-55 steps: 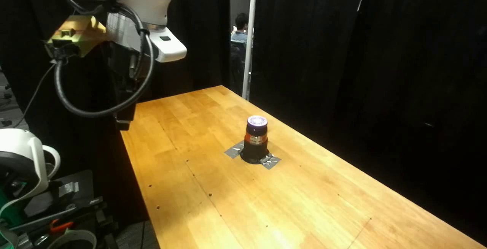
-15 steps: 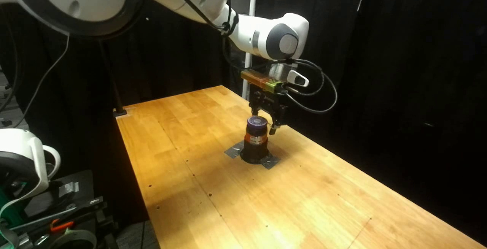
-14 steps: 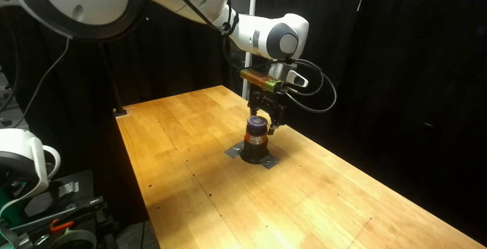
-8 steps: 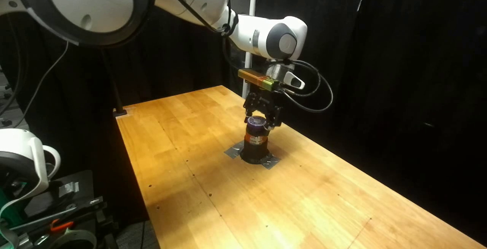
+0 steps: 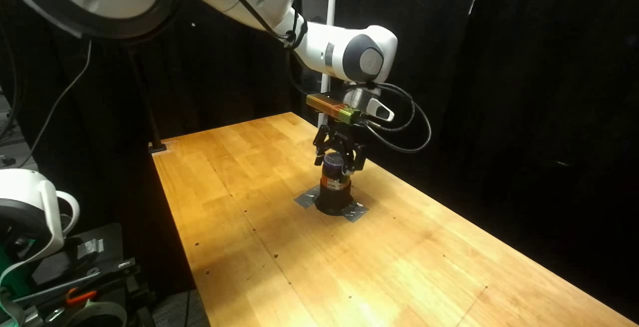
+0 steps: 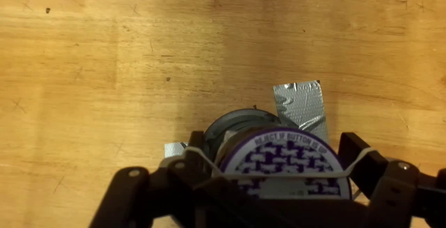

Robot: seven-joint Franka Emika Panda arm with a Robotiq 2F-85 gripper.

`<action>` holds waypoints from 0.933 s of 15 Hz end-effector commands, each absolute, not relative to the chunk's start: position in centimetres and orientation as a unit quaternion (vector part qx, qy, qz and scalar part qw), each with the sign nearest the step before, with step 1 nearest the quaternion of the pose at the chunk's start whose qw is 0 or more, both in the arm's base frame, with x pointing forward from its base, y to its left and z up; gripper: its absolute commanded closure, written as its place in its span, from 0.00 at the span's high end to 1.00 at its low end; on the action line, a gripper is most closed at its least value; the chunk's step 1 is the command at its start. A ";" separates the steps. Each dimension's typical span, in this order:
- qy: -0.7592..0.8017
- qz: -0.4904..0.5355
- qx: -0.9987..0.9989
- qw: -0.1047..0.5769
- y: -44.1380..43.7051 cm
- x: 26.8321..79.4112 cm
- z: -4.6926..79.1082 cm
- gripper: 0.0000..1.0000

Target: Put the elastic around the bottle

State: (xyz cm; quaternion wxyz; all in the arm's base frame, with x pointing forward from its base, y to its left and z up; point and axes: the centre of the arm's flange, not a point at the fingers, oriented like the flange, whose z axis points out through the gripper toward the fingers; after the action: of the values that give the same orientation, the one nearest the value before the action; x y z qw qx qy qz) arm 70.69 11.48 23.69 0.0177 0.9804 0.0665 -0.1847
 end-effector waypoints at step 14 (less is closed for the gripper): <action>0.049 -0.034 0.998 0.019 11.1 59.1 23.5 0.26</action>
State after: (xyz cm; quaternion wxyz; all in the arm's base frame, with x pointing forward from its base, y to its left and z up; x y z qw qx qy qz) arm 63.79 11.24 23.44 0.0092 0.9954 0.0649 -0.0696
